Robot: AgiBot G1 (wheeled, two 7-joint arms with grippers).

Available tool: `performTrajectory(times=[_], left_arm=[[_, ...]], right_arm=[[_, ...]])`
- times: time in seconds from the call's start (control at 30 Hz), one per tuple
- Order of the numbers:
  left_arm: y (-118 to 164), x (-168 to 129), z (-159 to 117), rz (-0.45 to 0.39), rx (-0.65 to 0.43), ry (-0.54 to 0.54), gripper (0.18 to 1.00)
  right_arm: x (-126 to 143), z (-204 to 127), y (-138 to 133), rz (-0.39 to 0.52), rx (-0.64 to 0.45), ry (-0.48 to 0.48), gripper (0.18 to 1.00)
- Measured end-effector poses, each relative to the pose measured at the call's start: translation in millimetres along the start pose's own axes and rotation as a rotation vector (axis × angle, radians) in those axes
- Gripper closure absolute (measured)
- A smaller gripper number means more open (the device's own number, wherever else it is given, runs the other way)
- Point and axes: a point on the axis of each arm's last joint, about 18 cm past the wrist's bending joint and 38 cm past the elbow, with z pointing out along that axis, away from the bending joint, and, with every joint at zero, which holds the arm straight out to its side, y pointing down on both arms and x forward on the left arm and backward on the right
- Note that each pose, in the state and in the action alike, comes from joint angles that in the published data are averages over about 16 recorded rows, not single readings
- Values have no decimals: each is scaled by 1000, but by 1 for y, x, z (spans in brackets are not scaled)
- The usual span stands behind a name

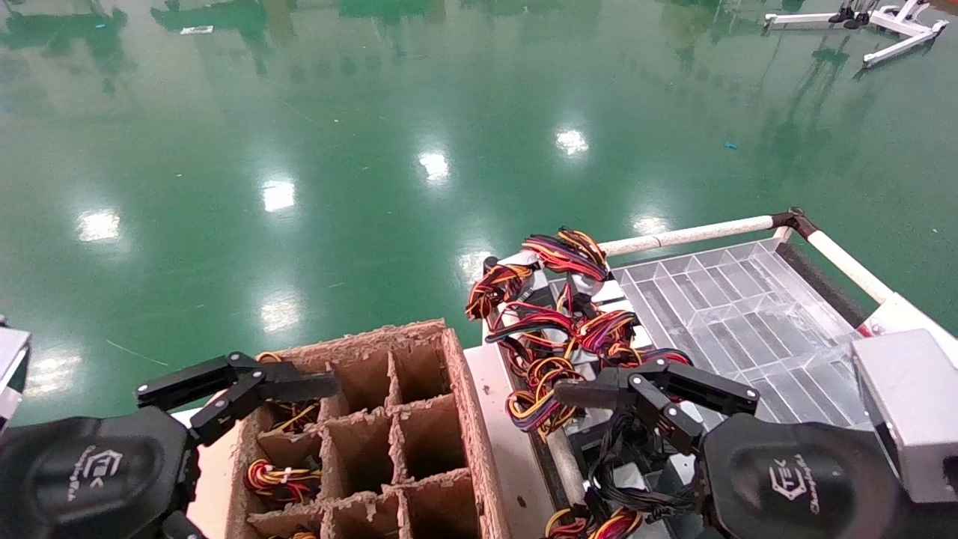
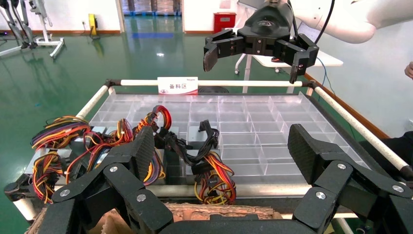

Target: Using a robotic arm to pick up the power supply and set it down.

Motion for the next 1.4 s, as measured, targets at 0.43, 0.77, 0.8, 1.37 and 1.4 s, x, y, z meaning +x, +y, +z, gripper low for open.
performTrajectory(times=[0.43,0.77,0.8,1.37,1.4], left_arm=[[0,0,0,0,0,0,226],[0,0,0,0,0,0,352],[0,0,0,0,0,0,372],[0,0,0,0,0,0,751],[0,0,0,0,0,0,774]], right_arm=[[1,6,7,4,-12,-6,178],[9,41,33,10,-77,-53,178],[9,46,36,9,-85,-61,178],[12,150,77,-15,-167,-229,178],[12,157,79,-20,-172,-238,178]])
